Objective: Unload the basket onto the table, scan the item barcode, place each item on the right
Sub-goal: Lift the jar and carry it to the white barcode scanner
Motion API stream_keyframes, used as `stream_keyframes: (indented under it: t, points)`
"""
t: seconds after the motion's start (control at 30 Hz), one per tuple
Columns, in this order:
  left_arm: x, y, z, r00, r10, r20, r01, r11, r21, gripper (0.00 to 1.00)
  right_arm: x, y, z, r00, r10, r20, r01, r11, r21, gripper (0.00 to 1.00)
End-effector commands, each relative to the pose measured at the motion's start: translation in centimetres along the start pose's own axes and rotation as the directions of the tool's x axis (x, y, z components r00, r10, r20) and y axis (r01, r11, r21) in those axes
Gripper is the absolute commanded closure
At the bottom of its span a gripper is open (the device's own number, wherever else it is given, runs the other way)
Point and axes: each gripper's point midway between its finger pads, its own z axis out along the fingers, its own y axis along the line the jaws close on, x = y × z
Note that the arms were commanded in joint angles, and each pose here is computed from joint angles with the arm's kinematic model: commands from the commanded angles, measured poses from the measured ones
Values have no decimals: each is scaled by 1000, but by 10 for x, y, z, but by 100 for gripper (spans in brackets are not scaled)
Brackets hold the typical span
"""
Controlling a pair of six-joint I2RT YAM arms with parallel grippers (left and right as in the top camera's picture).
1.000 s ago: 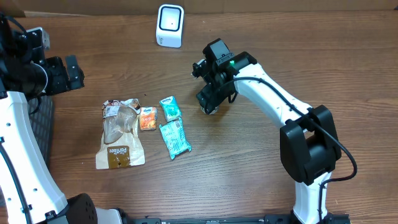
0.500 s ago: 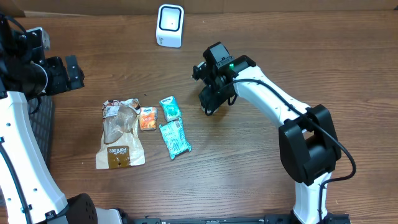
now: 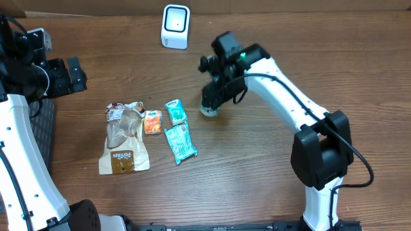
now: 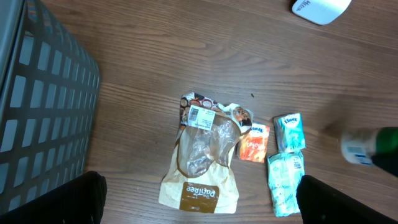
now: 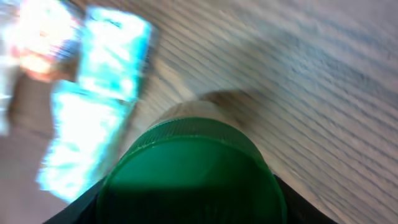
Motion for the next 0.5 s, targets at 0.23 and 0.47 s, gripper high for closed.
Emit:
stream_keyframes:
  t: [0.23, 0.47]
  points:
    - [-3, 3, -2, 1000, 17, 11, -17, 1000, -4, 0, -23, 32, -152, 951, 175, 254, -36, 880, -473, 62]
    - [-3, 3, -2, 1000, 17, 11, -17, 1000, -4, 0, -5, 28, -220, 904, 252, 344, -20, 831, -556, 63]
